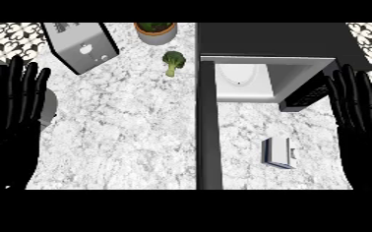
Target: Pick up the milk, place it into the microwave and close the microwave
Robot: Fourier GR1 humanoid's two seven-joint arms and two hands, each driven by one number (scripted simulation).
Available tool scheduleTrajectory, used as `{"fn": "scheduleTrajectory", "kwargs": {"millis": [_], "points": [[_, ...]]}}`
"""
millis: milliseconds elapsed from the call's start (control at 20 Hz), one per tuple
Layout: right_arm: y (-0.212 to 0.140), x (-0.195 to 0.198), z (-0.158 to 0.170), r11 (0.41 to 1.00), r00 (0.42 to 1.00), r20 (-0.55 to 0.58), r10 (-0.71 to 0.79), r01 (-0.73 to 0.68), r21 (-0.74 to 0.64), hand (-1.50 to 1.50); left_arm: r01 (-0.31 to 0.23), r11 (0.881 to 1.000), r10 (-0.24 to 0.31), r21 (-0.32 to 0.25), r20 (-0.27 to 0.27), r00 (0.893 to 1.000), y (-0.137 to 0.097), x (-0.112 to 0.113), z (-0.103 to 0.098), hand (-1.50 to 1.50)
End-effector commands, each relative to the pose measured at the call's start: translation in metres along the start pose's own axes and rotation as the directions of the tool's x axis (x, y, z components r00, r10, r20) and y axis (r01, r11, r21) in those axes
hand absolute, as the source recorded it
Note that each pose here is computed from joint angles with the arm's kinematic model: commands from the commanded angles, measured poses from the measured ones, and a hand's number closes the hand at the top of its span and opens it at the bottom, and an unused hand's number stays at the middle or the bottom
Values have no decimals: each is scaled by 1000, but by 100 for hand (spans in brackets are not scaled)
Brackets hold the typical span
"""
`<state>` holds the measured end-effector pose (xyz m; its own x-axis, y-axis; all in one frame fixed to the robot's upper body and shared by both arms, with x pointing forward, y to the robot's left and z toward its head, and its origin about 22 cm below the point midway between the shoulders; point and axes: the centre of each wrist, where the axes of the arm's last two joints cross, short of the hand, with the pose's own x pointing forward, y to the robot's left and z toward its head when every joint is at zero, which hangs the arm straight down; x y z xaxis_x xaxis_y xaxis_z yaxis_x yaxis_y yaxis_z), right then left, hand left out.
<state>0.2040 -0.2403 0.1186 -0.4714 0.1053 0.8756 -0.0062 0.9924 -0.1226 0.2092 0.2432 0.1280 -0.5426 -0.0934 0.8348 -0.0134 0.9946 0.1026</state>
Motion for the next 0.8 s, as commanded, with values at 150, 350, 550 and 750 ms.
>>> {"fn": "scheduleTrajectory", "kwargs": {"millis": [150,350,550,750], "points": [[21,15,22,997,995,70,-66,63,44,-150,-64,998,64,-19,-36,997,3,-10,1,-150],[29,27,32,987,997,-10,-82,82,138,-150,-100,994,105,36,-151,983,5,-6,25,-150],[32,46,54,989,997,-22,-73,75,127,-150,-115,992,122,51,-191,974,11,10,58,-150],[37,44,56,996,999,-36,-29,32,81,-150,-110,993,116,40,-185,976,27,25,51,-150]]}}
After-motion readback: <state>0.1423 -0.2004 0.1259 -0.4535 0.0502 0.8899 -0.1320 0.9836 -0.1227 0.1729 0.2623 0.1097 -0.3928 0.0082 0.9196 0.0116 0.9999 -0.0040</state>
